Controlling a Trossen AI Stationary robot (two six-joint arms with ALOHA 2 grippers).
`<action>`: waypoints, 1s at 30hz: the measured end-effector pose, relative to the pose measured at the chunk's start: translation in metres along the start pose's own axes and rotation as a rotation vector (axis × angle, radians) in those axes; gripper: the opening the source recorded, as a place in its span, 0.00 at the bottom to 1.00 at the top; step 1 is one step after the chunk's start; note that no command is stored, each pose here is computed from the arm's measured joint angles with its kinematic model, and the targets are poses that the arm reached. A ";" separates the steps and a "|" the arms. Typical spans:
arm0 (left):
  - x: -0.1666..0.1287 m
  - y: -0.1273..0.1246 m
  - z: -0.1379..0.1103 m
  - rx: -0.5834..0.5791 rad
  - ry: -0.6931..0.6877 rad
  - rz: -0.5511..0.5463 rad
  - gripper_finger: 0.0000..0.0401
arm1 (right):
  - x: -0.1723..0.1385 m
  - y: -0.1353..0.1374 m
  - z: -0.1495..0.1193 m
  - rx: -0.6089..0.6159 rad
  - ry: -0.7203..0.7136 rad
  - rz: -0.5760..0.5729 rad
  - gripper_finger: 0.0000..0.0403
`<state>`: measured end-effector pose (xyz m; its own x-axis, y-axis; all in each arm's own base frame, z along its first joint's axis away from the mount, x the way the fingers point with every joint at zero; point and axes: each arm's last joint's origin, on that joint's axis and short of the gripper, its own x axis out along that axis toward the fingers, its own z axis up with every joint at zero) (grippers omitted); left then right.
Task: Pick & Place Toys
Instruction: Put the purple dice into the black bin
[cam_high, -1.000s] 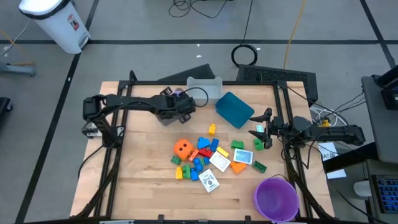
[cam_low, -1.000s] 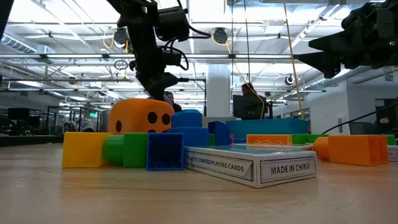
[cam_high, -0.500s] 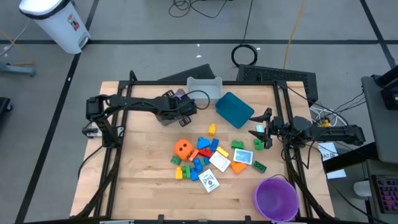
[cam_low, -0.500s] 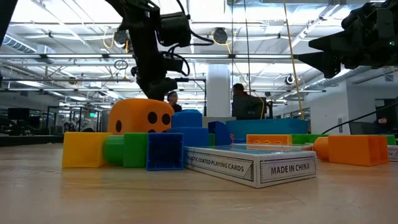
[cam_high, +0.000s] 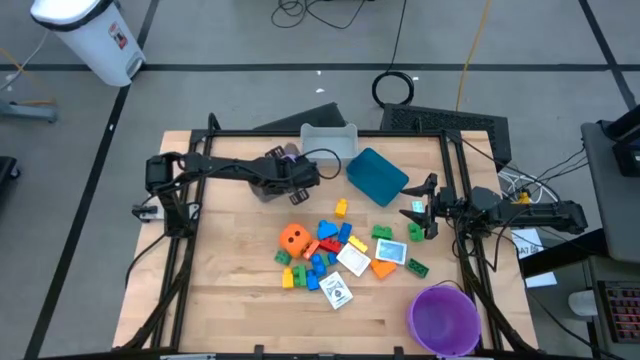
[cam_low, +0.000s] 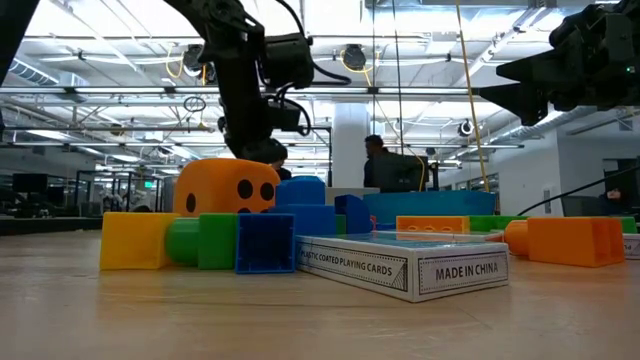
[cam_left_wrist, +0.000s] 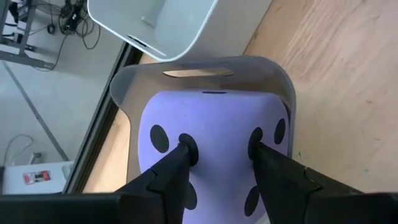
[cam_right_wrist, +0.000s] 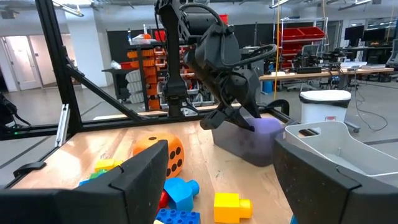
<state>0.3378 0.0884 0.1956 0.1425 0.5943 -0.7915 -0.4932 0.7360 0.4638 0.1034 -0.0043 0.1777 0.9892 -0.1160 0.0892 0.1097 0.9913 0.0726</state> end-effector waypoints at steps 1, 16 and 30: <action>0.000 0.000 0.000 -0.002 -0.003 -0.002 0.44 | 0.000 0.000 0.000 0.000 0.001 0.000 0.69; -0.003 -0.002 0.001 0.036 -0.024 0.024 0.77 | 0.000 0.000 0.000 0.000 0.001 0.000 0.69; -0.013 0.003 0.008 0.036 -0.030 0.009 0.79 | 0.000 0.000 0.000 0.000 0.001 0.000 0.69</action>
<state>0.3415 0.0852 0.2109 0.1641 0.6102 -0.7750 -0.4632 0.7414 0.4856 0.1034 -0.0043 0.1775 0.9893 -0.1160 0.0883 0.1098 0.9913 0.0727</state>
